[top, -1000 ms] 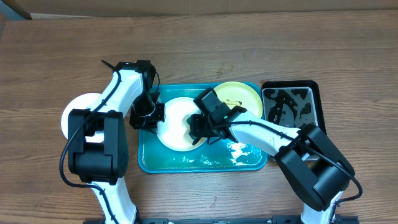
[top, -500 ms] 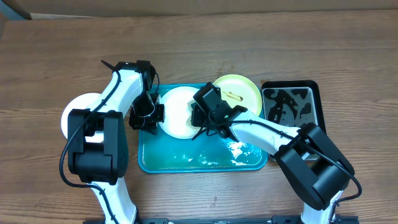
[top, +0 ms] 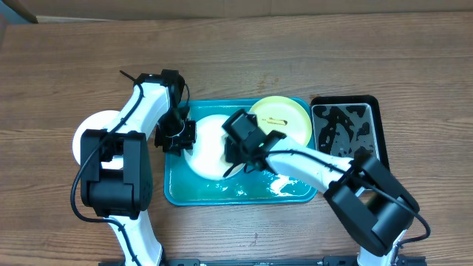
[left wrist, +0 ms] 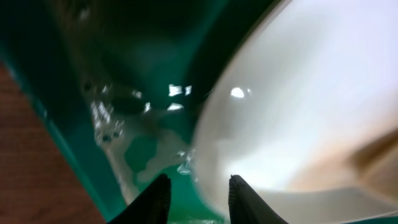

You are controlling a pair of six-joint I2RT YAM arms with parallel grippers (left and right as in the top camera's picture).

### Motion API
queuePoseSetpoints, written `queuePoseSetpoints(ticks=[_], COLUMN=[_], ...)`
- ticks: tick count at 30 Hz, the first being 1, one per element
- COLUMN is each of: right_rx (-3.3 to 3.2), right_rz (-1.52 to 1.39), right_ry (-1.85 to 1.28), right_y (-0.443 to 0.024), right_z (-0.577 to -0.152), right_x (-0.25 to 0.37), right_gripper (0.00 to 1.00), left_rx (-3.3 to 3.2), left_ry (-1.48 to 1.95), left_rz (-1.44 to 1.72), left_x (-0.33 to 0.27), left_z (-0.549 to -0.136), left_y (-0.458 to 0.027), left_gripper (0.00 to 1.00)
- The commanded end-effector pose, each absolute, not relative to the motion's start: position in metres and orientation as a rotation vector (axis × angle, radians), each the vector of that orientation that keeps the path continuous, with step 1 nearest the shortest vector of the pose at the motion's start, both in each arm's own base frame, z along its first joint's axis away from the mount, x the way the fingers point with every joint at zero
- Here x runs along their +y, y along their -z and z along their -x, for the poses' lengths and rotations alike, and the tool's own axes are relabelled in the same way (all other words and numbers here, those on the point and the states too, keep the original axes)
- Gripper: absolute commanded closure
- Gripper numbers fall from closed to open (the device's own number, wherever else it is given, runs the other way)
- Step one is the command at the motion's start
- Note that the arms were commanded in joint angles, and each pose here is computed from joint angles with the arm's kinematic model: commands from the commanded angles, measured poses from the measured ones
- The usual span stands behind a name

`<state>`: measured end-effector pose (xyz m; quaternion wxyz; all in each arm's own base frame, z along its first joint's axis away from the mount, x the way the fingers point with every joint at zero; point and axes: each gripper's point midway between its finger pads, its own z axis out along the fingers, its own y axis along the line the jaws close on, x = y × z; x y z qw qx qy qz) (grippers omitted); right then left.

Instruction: Clean dirty plates on tray and stack at the side

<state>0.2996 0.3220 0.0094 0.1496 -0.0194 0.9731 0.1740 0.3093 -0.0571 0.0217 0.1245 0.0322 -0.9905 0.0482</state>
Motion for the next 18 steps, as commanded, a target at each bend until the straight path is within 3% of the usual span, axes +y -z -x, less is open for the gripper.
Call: queuePoseSetpoints(ticks=[1,6,10,15,18], right_rx=[2.877,2.895,2.911,2.911,2.910], right_rz=[0.134,0.148,0.142,0.142,0.142], right_ry=[-0.460,-0.443,-0.423,-0.423,-0.423], right_y=[0.010,0.012,0.014,0.014,0.013], right_z=[-0.269,-0.263,-0.261,-0.261,-0.261], right_x=[0.326,0.325,0.321,0.321,0.321], right_gripper=[0.96,0.96,0.96,0.96,0.96], left_rx=[-2.886,-2.928,-2.967,-2.973,-2.954], left_ry=[-0.179,-0.168,-0.132,-0.116,-0.111], left_rz=[-0.093,-0.088,-0.082,-0.081,-0.082], left_x=[-0.064,-0.063,-0.058,-0.056,-0.055], left_z=[-0.311,-0.321,-0.328,-0.323,-0.314], left_y=[-0.018,-0.015,-0.012,0.002,0.010], left_gripper=[0.65,0.64,0.70,0.72,0.86])
